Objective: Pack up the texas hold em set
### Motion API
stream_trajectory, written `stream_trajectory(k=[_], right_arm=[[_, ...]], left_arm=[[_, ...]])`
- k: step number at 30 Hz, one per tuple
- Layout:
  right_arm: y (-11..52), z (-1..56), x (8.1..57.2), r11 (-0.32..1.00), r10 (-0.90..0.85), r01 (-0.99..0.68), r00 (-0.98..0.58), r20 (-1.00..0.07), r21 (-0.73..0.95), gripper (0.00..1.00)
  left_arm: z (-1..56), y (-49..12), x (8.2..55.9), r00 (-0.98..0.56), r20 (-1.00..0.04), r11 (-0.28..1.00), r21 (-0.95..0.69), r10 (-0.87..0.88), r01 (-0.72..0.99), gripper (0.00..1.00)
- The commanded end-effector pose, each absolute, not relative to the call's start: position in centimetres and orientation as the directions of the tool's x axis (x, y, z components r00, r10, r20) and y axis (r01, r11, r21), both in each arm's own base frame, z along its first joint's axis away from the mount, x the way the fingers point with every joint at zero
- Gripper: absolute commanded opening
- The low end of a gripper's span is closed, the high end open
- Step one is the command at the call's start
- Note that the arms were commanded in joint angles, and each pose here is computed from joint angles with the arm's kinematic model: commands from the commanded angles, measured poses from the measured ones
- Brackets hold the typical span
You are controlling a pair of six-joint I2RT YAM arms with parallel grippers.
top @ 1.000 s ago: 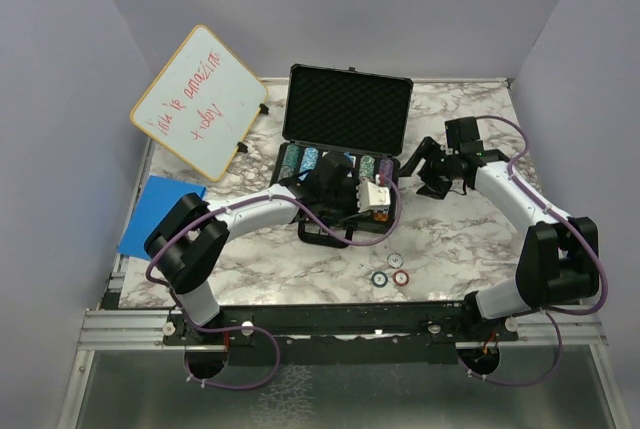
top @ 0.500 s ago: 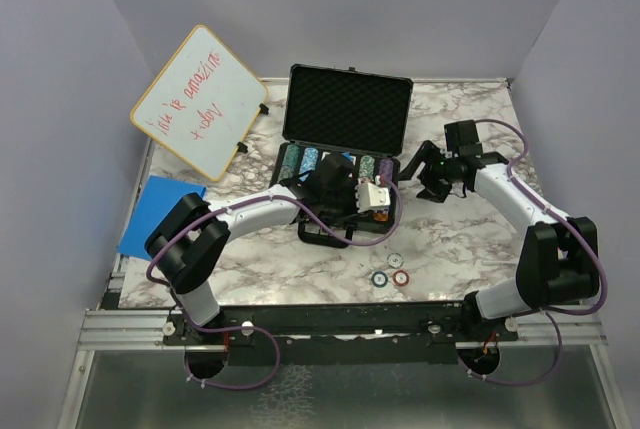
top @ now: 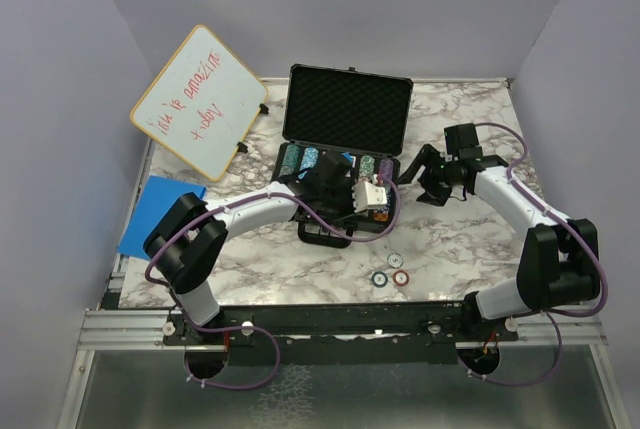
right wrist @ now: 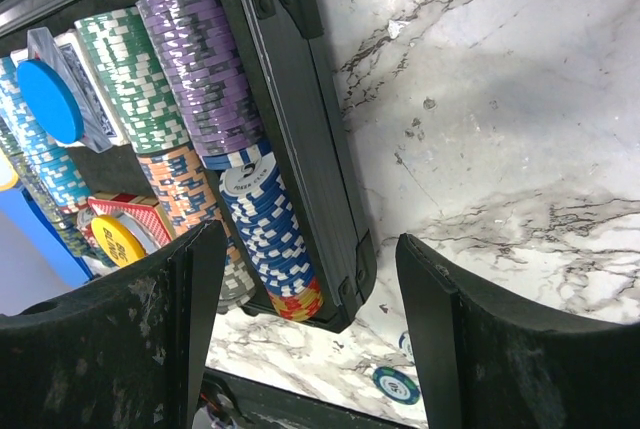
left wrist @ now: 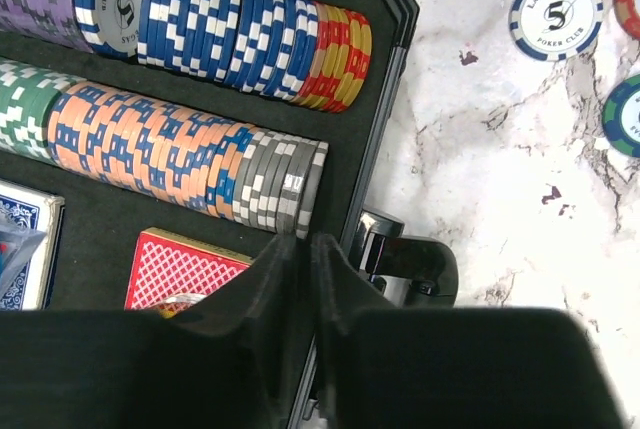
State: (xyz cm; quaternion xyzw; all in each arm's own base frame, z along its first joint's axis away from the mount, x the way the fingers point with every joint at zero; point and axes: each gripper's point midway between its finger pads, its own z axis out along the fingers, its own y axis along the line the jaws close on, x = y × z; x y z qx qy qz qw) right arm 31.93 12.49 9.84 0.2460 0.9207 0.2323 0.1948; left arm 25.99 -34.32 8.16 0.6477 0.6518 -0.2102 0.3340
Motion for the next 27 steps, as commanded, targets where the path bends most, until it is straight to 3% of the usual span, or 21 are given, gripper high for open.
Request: stream_trajectory(k=[1,4,11,18,22,27], right_arm=[[12.7,10.3,31.7,0.765,0.536,0.338,-0.807,-0.25,0.548,0.74],[12.7,10.2,31.6,0.763,0.536,0.339,-0.807,-0.247,0.551,0.74],[12.7,10.0,31.2,0.762,0.535,0.338,-0.809,-0.243,0.552,0.74],[12.6,9.8,30.9,0.767,0.53,0.336,-0.812,-0.243,0.547,0.74],[12.7,9.8,30.9,0.768,0.526,0.333,-0.815,-0.243,0.547,0.74],[12.7,9.9,31.1,0.771,0.52,0.326,-0.818,-0.244,0.548,0.74]], left_arm=[[11.0,-35.7,25.4,0.086,-0.767,0.042,0.145,0.636,0.988,0.12],[11.3,-36.2,25.6,0.078,-0.779,0.052,0.141,0.622,0.989,0.07],[10.4,-36.4,26.3,0.065,-0.773,0.07,0.14,0.631,0.988,0.07],[7.5,-33.7,26.5,0.077,-0.662,0.059,0.181,0.745,0.982,0.05],[7.4,-32.3,27.2,0.099,-0.603,0.055,0.232,0.792,0.971,0.19],[9.8,-33.6,27.4,0.092,-0.663,0.075,0.219,0.743,0.973,0.35]])
